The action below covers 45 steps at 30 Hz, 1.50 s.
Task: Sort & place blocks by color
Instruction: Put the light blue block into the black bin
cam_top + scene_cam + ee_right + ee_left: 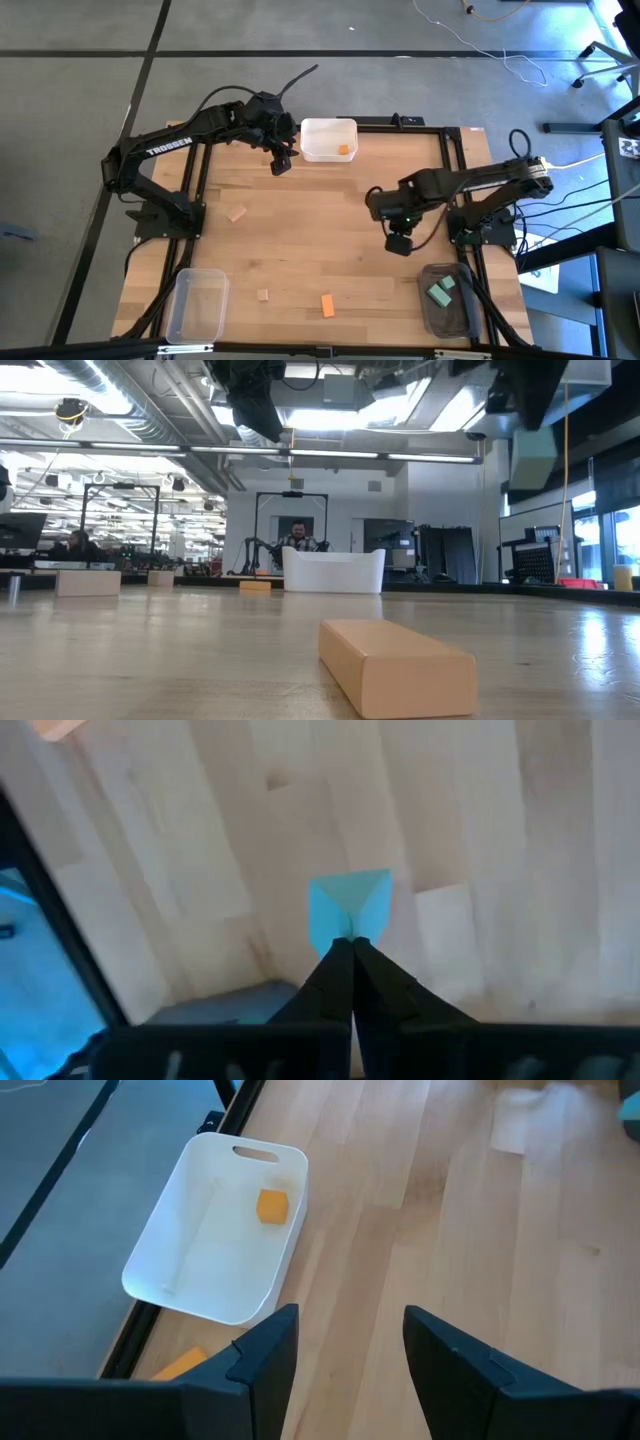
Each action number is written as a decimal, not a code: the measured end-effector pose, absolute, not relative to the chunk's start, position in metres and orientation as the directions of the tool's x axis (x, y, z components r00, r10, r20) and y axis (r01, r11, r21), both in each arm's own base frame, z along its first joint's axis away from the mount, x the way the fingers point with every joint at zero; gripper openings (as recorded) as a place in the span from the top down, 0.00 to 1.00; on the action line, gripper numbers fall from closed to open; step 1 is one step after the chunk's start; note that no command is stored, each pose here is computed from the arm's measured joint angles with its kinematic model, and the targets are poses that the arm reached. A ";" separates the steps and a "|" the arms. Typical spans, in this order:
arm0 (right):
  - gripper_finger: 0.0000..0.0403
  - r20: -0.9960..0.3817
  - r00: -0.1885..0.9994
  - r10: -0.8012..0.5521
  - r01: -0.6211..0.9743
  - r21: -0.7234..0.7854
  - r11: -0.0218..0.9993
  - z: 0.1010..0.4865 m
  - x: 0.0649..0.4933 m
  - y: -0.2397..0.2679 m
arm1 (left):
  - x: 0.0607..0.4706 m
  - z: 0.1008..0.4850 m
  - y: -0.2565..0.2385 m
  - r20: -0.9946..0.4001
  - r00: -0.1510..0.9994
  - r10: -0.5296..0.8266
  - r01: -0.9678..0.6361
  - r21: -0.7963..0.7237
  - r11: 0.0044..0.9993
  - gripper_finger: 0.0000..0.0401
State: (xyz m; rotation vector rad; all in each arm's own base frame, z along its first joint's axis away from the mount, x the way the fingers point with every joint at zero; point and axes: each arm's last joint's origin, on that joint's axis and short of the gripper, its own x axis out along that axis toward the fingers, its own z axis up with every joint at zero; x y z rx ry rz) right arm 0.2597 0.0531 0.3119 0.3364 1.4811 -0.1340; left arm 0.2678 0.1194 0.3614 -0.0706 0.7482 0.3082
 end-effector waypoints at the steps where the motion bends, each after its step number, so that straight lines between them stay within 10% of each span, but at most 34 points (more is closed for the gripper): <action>1: 1.00 -0.988 0.100 0.118 0.305 0.144 0.941 0.314 0.257 0.056 | 0.268 0.361 0.120 -0.678 0.691 0.251 -0.301 0.046 0.953 0.57; 45: 1.00 -0.977 -0.008 0.212 0.761 0.132 0.636 0.348 0.150 0.149 | 0.268 0.362 0.120 -0.671 0.697 0.254 -0.301 0.047 0.952 0.57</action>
